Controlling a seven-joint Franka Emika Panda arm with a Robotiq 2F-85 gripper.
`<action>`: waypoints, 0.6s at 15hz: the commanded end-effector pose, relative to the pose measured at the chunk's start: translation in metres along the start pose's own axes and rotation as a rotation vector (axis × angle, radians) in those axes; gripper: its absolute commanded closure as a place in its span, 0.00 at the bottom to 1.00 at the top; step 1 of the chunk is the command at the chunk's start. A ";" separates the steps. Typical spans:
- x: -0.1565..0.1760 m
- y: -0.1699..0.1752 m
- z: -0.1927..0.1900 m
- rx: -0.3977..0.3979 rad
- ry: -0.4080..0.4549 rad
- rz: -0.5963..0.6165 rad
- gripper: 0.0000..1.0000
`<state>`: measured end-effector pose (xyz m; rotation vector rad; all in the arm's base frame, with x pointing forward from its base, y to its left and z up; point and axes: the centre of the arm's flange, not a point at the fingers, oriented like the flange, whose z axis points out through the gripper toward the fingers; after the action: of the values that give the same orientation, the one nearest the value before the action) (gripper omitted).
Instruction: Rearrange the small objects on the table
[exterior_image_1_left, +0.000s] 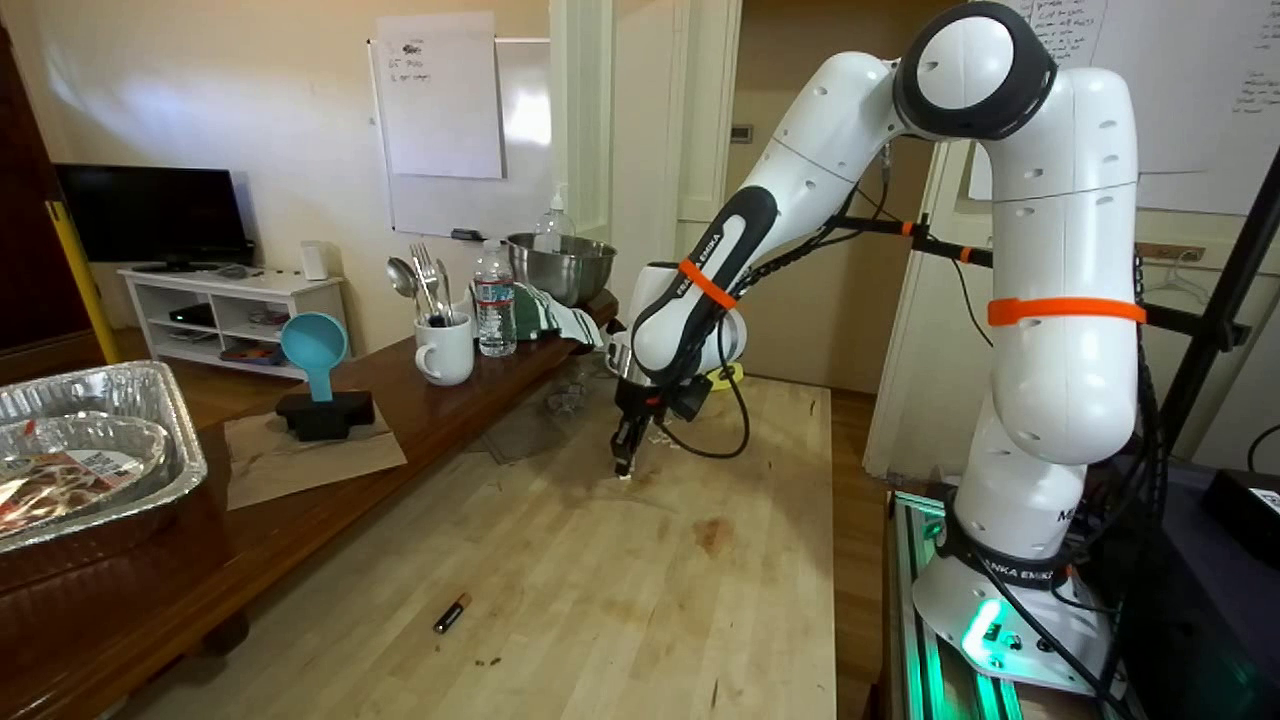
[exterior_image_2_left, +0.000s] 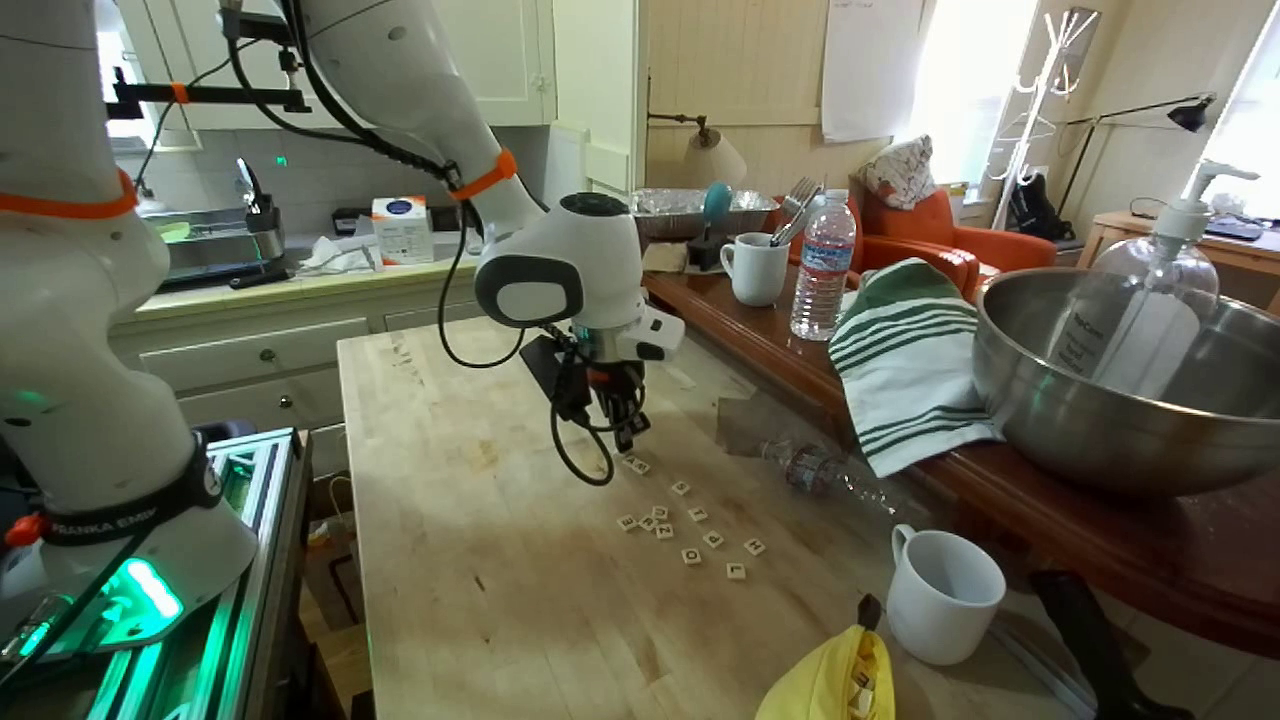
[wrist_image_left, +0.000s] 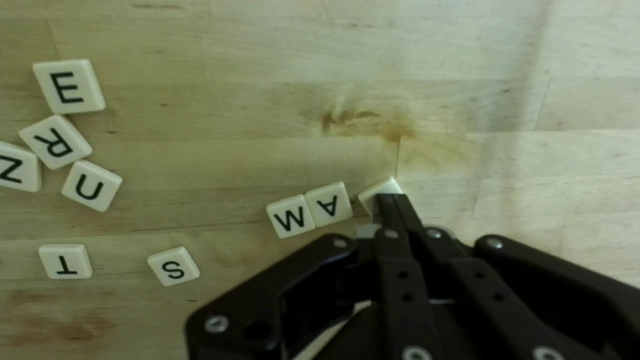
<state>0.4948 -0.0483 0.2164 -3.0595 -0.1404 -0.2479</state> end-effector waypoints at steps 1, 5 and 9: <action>-0.003 0.005 0.005 0.022 -0.019 0.037 1.00; -0.003 0.006 0.004 0.016 -0.019 0.072 1.00; -0.004 0.006 0.004 0.011 -0.022 0.126 1.00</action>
<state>0.4943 -0.0527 0.2163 -3.0556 -0.0318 -0.2463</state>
